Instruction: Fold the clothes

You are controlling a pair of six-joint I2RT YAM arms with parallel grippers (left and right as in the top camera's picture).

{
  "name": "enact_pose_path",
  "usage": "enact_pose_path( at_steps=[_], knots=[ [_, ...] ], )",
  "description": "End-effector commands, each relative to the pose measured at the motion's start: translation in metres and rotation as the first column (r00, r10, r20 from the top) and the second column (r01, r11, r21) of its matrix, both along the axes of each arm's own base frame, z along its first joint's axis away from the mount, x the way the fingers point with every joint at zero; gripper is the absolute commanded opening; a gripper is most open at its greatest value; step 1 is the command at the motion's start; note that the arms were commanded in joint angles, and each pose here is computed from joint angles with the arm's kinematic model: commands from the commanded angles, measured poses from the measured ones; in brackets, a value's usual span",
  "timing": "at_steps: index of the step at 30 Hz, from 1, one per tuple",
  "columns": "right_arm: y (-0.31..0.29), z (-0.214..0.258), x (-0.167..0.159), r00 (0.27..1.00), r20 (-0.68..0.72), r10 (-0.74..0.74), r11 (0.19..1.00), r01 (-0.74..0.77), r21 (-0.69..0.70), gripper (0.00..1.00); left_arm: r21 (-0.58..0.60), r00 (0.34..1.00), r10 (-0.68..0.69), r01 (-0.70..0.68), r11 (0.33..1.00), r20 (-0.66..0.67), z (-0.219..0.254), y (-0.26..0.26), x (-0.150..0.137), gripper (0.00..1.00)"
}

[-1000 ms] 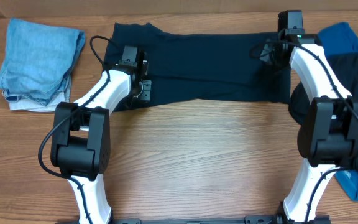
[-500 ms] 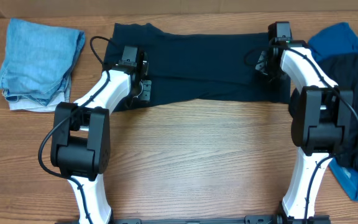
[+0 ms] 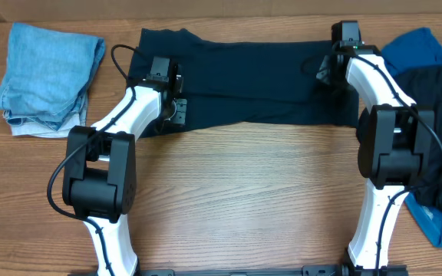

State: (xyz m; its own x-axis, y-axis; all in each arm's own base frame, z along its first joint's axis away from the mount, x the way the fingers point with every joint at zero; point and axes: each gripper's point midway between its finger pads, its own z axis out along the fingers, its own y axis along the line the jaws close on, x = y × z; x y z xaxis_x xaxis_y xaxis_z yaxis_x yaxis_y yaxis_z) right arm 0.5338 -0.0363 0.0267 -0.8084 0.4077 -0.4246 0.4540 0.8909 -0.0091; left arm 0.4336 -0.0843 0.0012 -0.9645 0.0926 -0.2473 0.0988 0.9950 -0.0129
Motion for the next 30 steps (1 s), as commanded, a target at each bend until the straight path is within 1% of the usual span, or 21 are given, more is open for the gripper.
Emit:
enact_pose_path(
  at_steps=[1,3,7,8,10,11,12,13,15,17,19,20,21,22,23,24,26,27,29,30],
  knots=[
    [-0.008,0.013,0.014,0.998,0.058,-0.039,0.998,0.042,-0.049,0.04,0.043,0.995,0.005,-0.001,0.999,-0.1,-0.027,0.012,-0.025,0.37],
    [-0.013,0.015,0.015,0.995,0.073,-0.068,0.995,0.073,-0.063,0.04,0.043,0.995,0.006,-0.001,0.999,-0.1,-0.027,0.012,-0.025,0.37],
    [-0.015,0.02,0.024,0.991,0.115,-0.071,0.995,0.079,-0.063,0.04,0.043,0.995,0.005,-0.001,0.999,-0.1,-0.027,0.012,-0.025,0.37],
    [-0.014,0.021,0.026,0.99,0.121,-0.07,0.995,0.078,-0.063,0.12,0.043,0.995,0.005,-0.001,0.999,-0.1,-0.027,0.012,-0.025,0.37],
    [-0.014,0.021,0.026,0.99,0.123,-0.071,0.995,0.079,-0.063,0.21,0.045,0.996,0.006,-0.002,0.999,-0.093,-0.027,0.012,-0.023,0.37],
    [-0.016,0.022,0.028,0.989,0.132,-0.071,0.995,0.08,-0.066,0.36,0.043,0.997,0.006,-0.002,0.999,-0.078,-0.026,0.011,-0.02,0.37],
    [-0.017,0.023,0.03,0.987,0.142,-0.073,0.994,0.083,-0.066,0.54,0.04,0.998,0.005,-0.003,0.999,-0.062,-0.024,0.011,-0.015,0.37],
    [-0.019,0.025,0.033,0.985,0.156,-0.072,0.994,0.083,-0.066,0.62,0.039,0.999,0.006,-0.004,0.999,-0.051,-0.022,0.01,-0.012,0.37],
    [-0.018,0.034,0.034,0.988,0.153,-0.022,0.996,0.035,-0.083,0.65,0.073,1.0,0.01,-0.009,0.997,-0.013,-0.011,0.015,0.001,0.38],
    [-0.018,0.055,0.032,0.989,0.15,0.014,0.995,0.002,-0.104,0.68,0.102,1.0,0.009,-0.012,0.995,0.029,0.012,0.018,0.018,0.38],
    [-0.016,0.078,0.023,0.989,0.142,0.032,0.994,-0.017,-0.107,0.68,0.092,0.998,0.009,-0.015,0.996,0.059,0.042,0.014,0.034,0.39],
    [-0.013,0.085,0.016,0.991,0.13,0.039,0.995,-0.027,-0.091,0.65,0.09,0.998,0.012,-0.018,0.996,0.068,0.056,0.013,0.039,0.4],
    [-0.006,0.09,0.008,0.993,0.108,0.054,0.997,-0.047,-0.059,0.58,0.086,0.997,0.024,-0.031,0.996,0.074,0.065,0.013,0.042,0.42],
    [0.0,0.089,-0.001,0.995,0.079,0.069,0.998,-0.067,-0.02,0.4,0.08,0.996,0.039,-0.046,0.996,0.082,0.073,0.013,0.045,0.43],
    [0.004,0.086,-0.007,0.995,0.055,0.078,0.997,-0.079,0.012,0.16,0.075,0.995,0.051,-0.058,0.996,0.083,0.075,0.013,0.045,0.43],
    [0.009,0.081,-0.013,0.996,0.025,0.09,0.994,-0.091,0.051,0.04,0.071,0.995,0.07,-0.076,0.995,0.076,0.073,0.016,0.044,0.42],
    [0.015,0.071,-0.02,0.994,-0.003,0.105,0.99,-0.105,0.092,0.04,0.078,0.994,0.089,-0.093,0.993,0.059,0.058,0.023,0.04,0.36],
    [0.016,0.066,-0.024,0.994,-0.017,0.107,0.99,-0.105,0.098,0.04,0.075,0.993,0.101,-0.105,0.992,0.059,0.048,0.028,0.04,0.29],
    [0.016,0.054,-0.031,0.993,-0.047,0.106,0.99,-0.101,0.099,0.04,0.068,0.991,0.115,-0.12,0.99,0.066,0.023,0.034,0.04,0.19],
    [0.016,0.05,-0.033,0.993,-0.053,0.106,0.99,-0.101,0.1,0.04,0.068,0.991,0.12,-0.124,0.99,0.065,0.013,0.036,0.039,0.17]
  ],
)
